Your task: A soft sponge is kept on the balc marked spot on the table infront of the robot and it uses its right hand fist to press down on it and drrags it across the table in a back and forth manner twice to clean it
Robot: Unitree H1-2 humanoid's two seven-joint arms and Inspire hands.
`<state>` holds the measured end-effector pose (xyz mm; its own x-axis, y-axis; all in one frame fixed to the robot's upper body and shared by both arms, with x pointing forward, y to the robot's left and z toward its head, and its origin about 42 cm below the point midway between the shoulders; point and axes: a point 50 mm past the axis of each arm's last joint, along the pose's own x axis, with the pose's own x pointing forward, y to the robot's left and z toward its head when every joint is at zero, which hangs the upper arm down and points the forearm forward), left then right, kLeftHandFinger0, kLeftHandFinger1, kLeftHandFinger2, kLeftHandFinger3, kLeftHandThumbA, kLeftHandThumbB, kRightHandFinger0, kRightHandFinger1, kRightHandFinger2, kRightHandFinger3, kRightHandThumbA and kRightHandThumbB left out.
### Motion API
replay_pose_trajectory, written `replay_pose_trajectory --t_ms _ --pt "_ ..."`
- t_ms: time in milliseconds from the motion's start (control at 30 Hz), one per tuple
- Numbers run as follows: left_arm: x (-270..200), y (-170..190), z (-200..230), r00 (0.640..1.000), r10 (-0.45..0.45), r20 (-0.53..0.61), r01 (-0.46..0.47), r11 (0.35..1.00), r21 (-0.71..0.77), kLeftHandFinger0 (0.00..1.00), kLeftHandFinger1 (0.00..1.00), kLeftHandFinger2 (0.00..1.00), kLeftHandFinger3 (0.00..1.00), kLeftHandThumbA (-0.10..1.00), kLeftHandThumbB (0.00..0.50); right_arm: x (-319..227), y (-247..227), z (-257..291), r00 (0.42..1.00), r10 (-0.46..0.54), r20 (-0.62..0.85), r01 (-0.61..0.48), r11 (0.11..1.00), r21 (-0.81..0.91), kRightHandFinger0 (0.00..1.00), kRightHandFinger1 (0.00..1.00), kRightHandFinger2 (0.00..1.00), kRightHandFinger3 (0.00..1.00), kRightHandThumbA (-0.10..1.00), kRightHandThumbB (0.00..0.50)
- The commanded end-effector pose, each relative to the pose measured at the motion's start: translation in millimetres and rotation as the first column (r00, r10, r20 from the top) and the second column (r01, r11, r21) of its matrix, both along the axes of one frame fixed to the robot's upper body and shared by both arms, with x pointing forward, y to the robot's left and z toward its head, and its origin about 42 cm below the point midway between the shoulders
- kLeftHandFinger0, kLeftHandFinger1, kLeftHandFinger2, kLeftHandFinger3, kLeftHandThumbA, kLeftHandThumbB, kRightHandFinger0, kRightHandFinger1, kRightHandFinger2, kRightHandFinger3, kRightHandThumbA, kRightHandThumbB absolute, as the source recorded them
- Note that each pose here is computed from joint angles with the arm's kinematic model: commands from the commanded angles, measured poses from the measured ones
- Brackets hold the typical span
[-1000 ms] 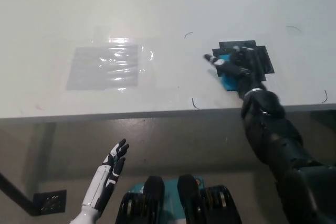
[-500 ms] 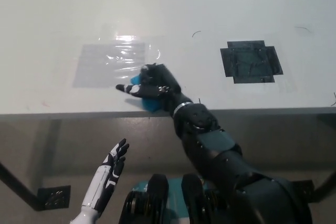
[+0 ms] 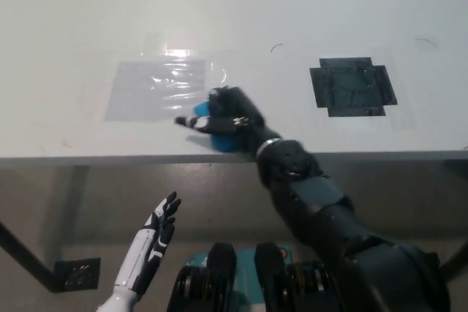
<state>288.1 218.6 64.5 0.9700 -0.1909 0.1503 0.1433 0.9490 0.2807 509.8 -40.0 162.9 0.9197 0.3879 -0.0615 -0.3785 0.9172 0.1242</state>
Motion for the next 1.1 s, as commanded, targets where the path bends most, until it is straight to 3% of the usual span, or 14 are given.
replay_pose_trajectory --t_ms 0,33,67,100,167,200,467,533,633,700,733,833,900,1067 --pt "2 2 12 0.997 0.004 0.075 -0.003 1.000 -0.013 1.00 1.00 1.00 1.00 1.00 0.058 15 -71 -8 0.986 -0.159 -0.041 0.161 0.987 0.027 0.14 0.00 0.10 0.00 1.00 0.115" --pt "1 2 11 0.997 0.005 0.071 -0.004 1.000 -0.017 1.00 1.00 1.00 1.00 1.00 0.055 17 -86 -10 0.980 -0.192 -0.058 0.194 0.980 0.038 0.02 0.00 0.09 0.00 1.00 0.106" --pt "-1 2 9 0.998 0.006 0.068 -0.004 1.000 -0.027 1.00 1.00 1.00 1.00 1.00 0.046 19 -110 -13 0.967 -0.244 -0.079 0.248 0.968 0.047 0.02 0.00 0.08 0.00 1.00 0.101" --pt "-3 2 9 0.998 0.007 0.062 -0.006 1.000 -0.027 1.00 1.00 1.00 1.00 1.00 0.051 19 -132 -16 0.953 -0.292 -0.081 0.296 0.954 0.046 0.19 0.00 0.11 0.01 1.00 0.096" --pt "-6 2 7 0.998 0.010 0.055 -0.009 1.000 -0.027 1.00 1.00 1.00 1.00 1.00 0.045 18 -162 -19 0.937 -0.339 -0.086 0.344 0.937 0.054 0.01 0.00 0.07 0.00 1.00 0.094" --pt "-7 2 6 0.999 0.013 0.050 -0.012 1.000 -0.024 1.00 1.00 1.00 1.00 1.00 0.046 17 -183 -21 0.922 -0.378 -0.084 0.382 0.923 0.046 0.00 0.00 0.01 0.00 1.00 0.097" --pt "-15 3 -1 0.999 0.015 0.039 -0.014 1.000 -0.026 1.00 1.00 1.00 1.00 1.00 0.047 -6 -299 -33 0.809 -0.576 -0.115 0.583 0.812 0.034 0.00 0.00 0.00 0.00 1.00 0.081" --pt "-15 2 -1 0.999 0.016 0.039 -0.015 1.000 -0.021 1.00 1.00 1.00 1.00 1.00 0.049 -17 -327 -37 0.786 -0.609 -0.109 0.616 0.786 0.046 0.00 0.00 0.01 0.00 1.00 0.150" --pt "-18 3 -5 0.999 0.016 0.028 -0.016 1.000 -0.009 1.00 1.00 1.00 1.00 1.00 0.053 -38 -361 -49 0.732 -0.670 -0.127 0.677 0.735 0.027 0.01 0.00 0.05 0.04 1.00 0.109" --pt "-20 4 -6 1.000 0.017 0.023 -0.016 1.000 -0.014 1.00 1.00 1.00 1.00 1.00 0.056 -45 -369 -54 0.713 -0.690 -0.127 0.697 0.717 0.017 0.01 0.00 0.22 0.22 1.00 0.089" --pt "-20 4 -6 1.000 0.018 0.023 -0.018 1.000 -0.012 1.00 1.00 1.00 1.00 1.00 0.053 -50 -375 -57 0.705 -0.697 -0.133 0.706 0.707 0.041 0.08 0.00 0.26 0.28 1.00 0.076" --pt "-21 4 -8 1.000 0.019 0.013 -0.018 1.000 -0.021 1.00 1.00 1.00 1.00 1.00 0.052 -57 -382 -63 0.696 -0.703 -0.147 0.714 0.700 0.029 0.01 0.00 0.25 0.29 1.00 0.083" --pt "-23 3 -9 1.000 0.021 0.006 -0.021 1.000 -0.022 1.00 1.00 1.00 1.00 1.00 0.052 -60 -385 -65 0.694 -0.705 -0.148 0.716 0.698 0.031 0.00 0.00 0.27 0.27 1.00 0.048" --pt "-23 3 -9 1.000 0.020 -0.002 -0.020 1.000 -0.017 1.00 1.00 1.00 1.00 1.00 0.057 -55 -375 -64 0.692 -0.704 -0.160 0.717 0.696 0.041 0.00 0.00 0.30 0.28 1.00 0.044"
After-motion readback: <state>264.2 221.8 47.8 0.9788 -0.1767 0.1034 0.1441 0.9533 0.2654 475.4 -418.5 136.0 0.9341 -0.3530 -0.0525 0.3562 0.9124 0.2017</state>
